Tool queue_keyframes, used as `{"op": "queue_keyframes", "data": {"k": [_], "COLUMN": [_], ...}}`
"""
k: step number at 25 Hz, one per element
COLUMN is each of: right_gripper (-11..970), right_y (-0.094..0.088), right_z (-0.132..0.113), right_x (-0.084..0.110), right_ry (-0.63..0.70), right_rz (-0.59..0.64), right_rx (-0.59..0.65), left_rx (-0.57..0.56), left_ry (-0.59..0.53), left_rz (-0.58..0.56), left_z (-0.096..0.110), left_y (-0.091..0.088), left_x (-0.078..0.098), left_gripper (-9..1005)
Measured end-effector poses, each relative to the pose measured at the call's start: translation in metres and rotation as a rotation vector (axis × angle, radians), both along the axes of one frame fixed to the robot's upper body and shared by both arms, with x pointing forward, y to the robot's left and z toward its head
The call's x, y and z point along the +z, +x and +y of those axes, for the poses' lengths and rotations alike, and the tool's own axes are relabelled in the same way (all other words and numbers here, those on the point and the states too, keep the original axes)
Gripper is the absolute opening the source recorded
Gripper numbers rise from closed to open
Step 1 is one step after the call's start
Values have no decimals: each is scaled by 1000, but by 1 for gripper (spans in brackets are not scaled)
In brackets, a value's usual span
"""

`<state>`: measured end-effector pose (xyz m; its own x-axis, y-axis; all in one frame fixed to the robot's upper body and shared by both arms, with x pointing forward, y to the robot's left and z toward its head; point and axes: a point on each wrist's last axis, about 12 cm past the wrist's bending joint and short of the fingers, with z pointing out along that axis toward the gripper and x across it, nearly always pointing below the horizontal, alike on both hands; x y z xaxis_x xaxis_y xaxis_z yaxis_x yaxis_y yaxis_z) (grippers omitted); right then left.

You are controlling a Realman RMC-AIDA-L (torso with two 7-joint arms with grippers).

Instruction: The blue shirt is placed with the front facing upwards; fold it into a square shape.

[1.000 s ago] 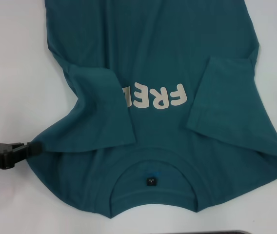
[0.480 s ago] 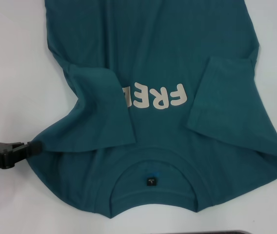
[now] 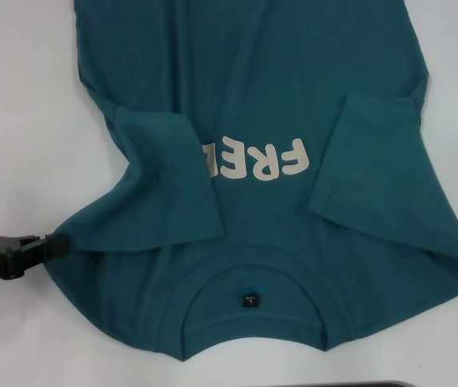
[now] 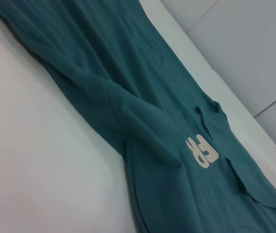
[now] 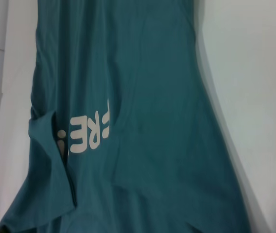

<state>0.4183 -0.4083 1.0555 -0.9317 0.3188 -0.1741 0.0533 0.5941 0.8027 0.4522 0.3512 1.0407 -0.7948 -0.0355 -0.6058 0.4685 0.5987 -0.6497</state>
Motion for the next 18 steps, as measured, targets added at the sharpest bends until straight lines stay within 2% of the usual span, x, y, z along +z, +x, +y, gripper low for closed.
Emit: {"op": "queue_keyframes", "data": {"k": [18], "right_gripper": [916], "right_y": [6], "right_z": [5], "right_x": [0], "right_ry": [3], "right_rz": [-4], "right_rx": [10], "left_rx": [3], "left_ry": [5], "left_rz": [-3], "left_z": [0], "left_y": [2], "left_x": [0], "left_gripper": [4]}}
